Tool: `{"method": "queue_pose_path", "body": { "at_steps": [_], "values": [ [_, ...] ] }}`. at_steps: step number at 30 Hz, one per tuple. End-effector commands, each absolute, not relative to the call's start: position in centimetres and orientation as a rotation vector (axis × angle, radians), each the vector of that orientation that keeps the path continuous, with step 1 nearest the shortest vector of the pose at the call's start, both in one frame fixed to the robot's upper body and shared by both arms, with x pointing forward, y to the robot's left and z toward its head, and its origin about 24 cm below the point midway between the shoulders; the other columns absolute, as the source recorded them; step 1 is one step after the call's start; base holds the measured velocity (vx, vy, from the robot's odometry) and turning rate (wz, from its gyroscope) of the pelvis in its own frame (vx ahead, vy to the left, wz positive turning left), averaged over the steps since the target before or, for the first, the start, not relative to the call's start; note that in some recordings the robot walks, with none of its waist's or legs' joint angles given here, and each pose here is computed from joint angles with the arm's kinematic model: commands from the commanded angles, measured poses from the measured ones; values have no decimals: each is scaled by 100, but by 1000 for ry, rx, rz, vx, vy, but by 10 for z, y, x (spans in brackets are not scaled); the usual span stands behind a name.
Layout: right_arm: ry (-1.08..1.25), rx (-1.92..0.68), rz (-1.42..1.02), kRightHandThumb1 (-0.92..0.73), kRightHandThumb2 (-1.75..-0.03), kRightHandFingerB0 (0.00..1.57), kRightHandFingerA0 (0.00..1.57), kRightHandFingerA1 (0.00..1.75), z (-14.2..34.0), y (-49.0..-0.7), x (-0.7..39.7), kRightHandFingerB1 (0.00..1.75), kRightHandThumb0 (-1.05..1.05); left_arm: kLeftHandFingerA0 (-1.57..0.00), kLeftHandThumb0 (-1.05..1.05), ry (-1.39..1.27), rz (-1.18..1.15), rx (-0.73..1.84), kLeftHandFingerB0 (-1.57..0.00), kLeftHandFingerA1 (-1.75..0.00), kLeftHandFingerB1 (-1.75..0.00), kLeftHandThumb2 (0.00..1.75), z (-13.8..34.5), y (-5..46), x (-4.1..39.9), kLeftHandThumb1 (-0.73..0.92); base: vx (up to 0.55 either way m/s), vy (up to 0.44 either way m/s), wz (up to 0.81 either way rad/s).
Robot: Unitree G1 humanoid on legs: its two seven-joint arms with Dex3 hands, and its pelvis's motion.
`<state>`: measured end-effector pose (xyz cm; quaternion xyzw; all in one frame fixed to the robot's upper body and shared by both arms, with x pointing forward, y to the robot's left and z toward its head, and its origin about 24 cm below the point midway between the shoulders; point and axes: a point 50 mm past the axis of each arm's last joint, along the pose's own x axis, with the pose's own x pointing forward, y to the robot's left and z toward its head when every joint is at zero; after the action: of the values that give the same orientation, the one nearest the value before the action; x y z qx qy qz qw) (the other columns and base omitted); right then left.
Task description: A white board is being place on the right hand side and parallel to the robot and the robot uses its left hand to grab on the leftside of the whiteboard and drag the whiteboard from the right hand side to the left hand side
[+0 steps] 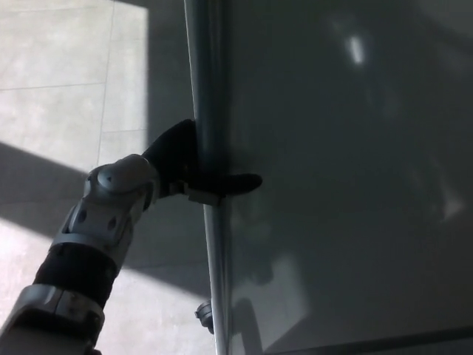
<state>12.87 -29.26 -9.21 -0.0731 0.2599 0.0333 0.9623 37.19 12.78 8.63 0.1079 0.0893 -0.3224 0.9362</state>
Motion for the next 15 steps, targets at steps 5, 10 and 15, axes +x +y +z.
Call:
{"method": "queue_pose_path", "body": {
  "at_steps": [5,10,15],
  "values": [
    [559,-130,40,-78,-81,22,77,96,-94,-297,124,65,-57,-100,-30,226,-705,282,-92,-67,-53,59,90,172,364,61,0,0,0],
    [544,-168,47,-77,-81,22,74,95,-92,-297,125,65,-55,-98,-28,230,-753,244,-90,-65,-57,60,93,187,360,63,0,0,0],
    [544,-157,48,-64,-113,24,76,92,-92,-298,125,64,-58,-96,-17,290,-740,286,-88,-65,-59,60,101,212,355,66,0,0,0]
  ]
}}
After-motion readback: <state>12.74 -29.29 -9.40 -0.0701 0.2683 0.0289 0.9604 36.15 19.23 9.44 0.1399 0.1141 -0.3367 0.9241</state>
